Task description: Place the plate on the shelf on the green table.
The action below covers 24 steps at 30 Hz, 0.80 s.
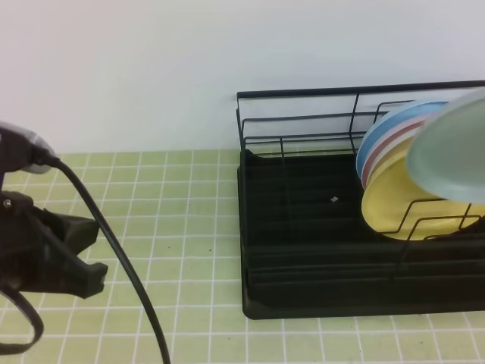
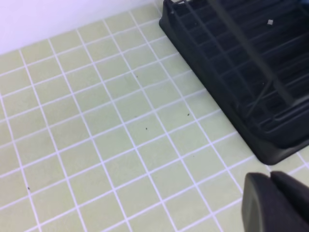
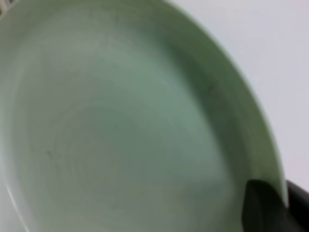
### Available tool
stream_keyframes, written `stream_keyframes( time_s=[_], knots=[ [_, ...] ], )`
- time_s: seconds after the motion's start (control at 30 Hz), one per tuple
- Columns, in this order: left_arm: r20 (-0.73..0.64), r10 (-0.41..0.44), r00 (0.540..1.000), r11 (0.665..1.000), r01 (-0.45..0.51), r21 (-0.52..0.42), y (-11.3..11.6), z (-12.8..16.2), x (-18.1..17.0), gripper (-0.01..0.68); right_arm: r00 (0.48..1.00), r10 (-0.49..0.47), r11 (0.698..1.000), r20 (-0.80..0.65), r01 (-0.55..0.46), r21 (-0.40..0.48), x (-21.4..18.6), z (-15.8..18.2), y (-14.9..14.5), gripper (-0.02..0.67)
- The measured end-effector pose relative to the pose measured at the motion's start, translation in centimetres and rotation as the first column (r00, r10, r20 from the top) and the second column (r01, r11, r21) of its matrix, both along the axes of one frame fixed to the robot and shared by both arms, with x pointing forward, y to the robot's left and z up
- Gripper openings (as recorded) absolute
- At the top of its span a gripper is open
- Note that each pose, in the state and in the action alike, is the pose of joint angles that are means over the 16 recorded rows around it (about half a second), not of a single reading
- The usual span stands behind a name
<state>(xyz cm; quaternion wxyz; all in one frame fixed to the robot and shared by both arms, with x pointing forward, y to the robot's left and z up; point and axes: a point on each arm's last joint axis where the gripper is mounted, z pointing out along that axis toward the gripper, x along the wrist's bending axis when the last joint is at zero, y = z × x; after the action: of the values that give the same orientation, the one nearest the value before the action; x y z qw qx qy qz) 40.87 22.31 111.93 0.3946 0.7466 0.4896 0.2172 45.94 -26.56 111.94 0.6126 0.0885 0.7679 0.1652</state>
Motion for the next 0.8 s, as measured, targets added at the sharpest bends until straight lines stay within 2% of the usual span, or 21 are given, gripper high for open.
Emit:
stream_keyframes(
  time_s=[0.8],
  knots=[
    [0.023, 0.008, 1.000, 1.000, -0.008, -0.001, 0.0, -0.9, 0.2, -0.001, 1.000, 0.020, 0.997, -0.016, -0.021, -0.068, 3.4, -2.6, 0.7, 0.016]
  ],
)
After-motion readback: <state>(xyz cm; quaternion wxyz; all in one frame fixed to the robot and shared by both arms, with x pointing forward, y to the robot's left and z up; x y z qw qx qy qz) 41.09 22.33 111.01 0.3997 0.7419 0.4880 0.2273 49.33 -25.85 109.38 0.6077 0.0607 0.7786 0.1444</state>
